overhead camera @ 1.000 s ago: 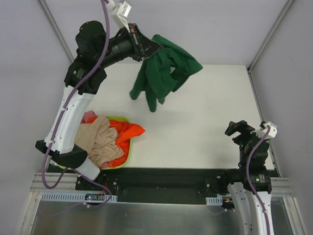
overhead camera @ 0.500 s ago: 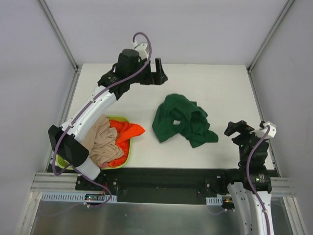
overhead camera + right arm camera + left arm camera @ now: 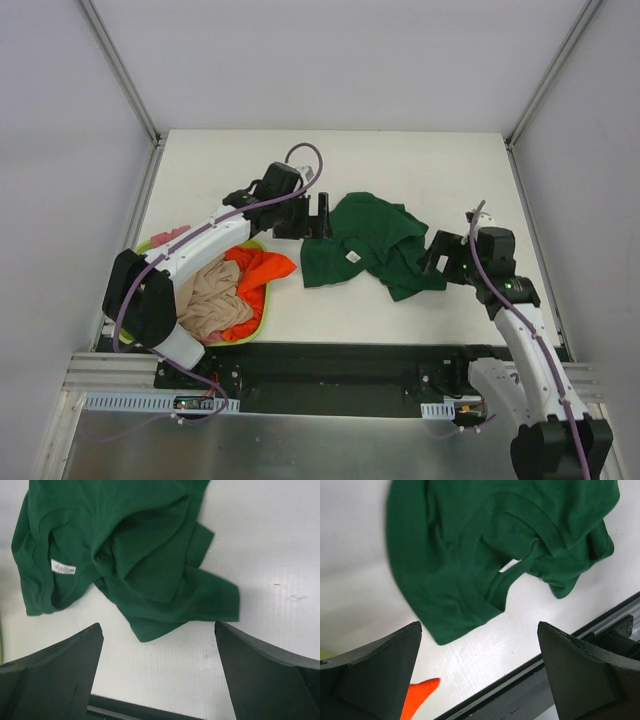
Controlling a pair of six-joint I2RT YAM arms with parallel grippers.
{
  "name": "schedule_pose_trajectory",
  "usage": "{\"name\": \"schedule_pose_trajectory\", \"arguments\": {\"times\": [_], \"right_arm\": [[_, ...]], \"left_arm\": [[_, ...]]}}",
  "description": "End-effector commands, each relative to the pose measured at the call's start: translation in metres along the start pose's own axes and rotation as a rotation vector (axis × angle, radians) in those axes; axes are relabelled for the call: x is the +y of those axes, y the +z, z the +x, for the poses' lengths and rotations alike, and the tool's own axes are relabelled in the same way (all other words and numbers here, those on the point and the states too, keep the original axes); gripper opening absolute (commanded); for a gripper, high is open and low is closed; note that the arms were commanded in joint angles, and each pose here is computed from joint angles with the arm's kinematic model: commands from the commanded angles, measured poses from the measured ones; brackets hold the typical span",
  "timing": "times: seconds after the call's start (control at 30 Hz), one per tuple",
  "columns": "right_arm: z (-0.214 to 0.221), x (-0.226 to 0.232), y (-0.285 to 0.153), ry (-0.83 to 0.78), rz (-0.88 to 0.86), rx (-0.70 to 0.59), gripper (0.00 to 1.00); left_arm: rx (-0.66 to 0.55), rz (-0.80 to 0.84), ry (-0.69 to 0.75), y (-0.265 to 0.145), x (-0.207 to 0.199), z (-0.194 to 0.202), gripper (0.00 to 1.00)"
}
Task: Fold and stack the t-shirts
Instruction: Move the tshirt to the center of the board, then flatten out the tshirt
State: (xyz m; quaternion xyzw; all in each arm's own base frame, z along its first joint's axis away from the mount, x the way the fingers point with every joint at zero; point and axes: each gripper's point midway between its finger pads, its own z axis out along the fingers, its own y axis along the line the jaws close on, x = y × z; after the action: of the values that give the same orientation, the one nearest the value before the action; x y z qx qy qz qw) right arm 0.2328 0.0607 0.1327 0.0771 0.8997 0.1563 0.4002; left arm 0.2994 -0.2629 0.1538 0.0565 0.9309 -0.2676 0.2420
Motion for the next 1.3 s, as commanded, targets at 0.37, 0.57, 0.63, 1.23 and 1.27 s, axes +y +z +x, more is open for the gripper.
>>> {"name": "schedule_pose_trajectory", "arguments": {"times": [0.37,0.57,0.63,1.23,1.27], "right_arm": [[0.015,0.026,0.028,-0.029,-0.128,0.199,0.96],[0.021,0.029,0.028,-0.085,-0.153,0.226,0.96],[0.022,0.032,0.029,-0.105,-0.163,0.230,0.96],[0.014,0.043,0.046,-0.254,-0.124,0.212,0.98],[0.012,0.045,0.050,-0.268,-0.113,0.210,0.99]], "left_arm": [[0.258,-0.152,-0.037,0.055,0.027,0.100,0.87],[0.281,-0.258,-0.036,0.052,0.054,0.123,0.82],[0.291,-0.268,-0.040,0.056,0.056,0.125,0.78],[0.070,-0.331,0.032,0.053,0.046,0.059,0.00],[0.052,-0.325,0.035,0.049,0.044,0.054,0.00]]}}
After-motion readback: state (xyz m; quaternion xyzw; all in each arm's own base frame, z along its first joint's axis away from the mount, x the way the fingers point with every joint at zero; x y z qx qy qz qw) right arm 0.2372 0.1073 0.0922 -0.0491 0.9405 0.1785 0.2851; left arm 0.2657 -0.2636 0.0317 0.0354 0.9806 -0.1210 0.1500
